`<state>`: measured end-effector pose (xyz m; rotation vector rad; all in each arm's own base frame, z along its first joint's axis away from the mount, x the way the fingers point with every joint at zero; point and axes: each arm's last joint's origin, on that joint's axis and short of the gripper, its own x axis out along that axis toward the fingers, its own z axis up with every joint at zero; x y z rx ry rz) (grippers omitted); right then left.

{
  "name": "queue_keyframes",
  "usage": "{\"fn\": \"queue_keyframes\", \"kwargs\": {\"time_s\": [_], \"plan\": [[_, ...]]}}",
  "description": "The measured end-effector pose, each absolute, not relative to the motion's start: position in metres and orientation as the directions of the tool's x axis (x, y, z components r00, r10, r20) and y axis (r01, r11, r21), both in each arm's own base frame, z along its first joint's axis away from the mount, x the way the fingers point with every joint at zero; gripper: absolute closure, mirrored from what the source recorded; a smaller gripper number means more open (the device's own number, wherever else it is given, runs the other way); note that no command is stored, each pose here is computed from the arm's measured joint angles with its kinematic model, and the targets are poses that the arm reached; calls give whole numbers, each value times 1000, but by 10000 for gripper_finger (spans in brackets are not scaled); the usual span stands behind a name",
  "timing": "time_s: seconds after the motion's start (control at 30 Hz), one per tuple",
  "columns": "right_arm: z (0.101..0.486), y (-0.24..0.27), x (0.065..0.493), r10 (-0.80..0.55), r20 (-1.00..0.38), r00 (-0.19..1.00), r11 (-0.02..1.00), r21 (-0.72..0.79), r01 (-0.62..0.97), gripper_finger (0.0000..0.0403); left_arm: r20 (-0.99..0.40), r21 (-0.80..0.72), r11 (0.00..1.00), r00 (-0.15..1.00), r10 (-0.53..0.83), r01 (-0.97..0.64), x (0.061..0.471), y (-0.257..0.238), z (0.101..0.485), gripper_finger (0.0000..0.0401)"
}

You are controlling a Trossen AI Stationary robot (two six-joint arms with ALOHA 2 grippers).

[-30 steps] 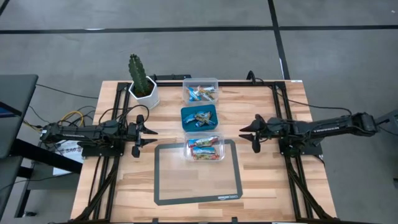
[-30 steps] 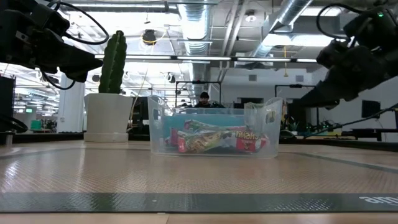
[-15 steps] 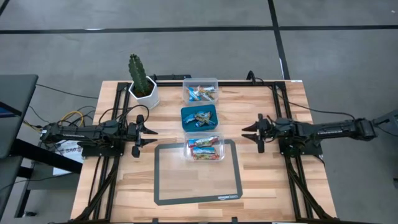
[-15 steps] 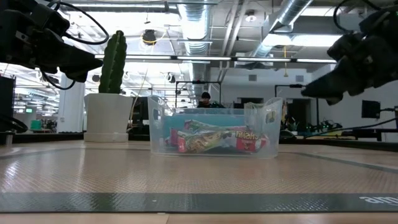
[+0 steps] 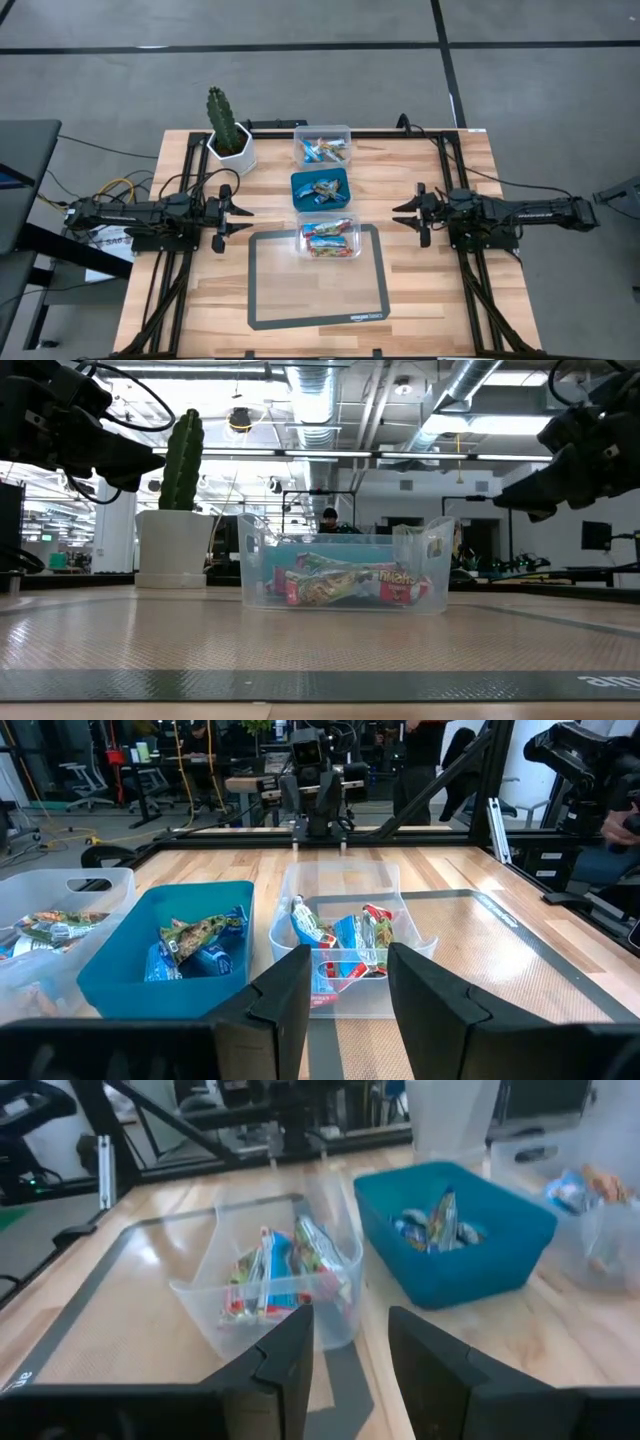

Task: Pick and place Granola Bars by type
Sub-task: Return to Home Position

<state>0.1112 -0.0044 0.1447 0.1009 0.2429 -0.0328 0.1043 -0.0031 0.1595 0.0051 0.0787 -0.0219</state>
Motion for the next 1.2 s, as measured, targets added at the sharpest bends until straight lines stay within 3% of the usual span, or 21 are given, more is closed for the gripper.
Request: {"fn": "queue_keyframes", "kwargs": {"time_s": [0.33,0.73,1.2], "plan": [[144,-5,111,-47,-245,968,998,17,52,278,-79,4,1000,997,-22,22,104,-3,159,273],[143,-5,111,-46,-254,966,981,172,92,278,-79,-3,1000,997,-22,22,104,-3,160,273],[143,-5,111,-46,-255,966,980,177,93,278,-79,-3,1000,997,-22,22,104,-3,159,273]]}}
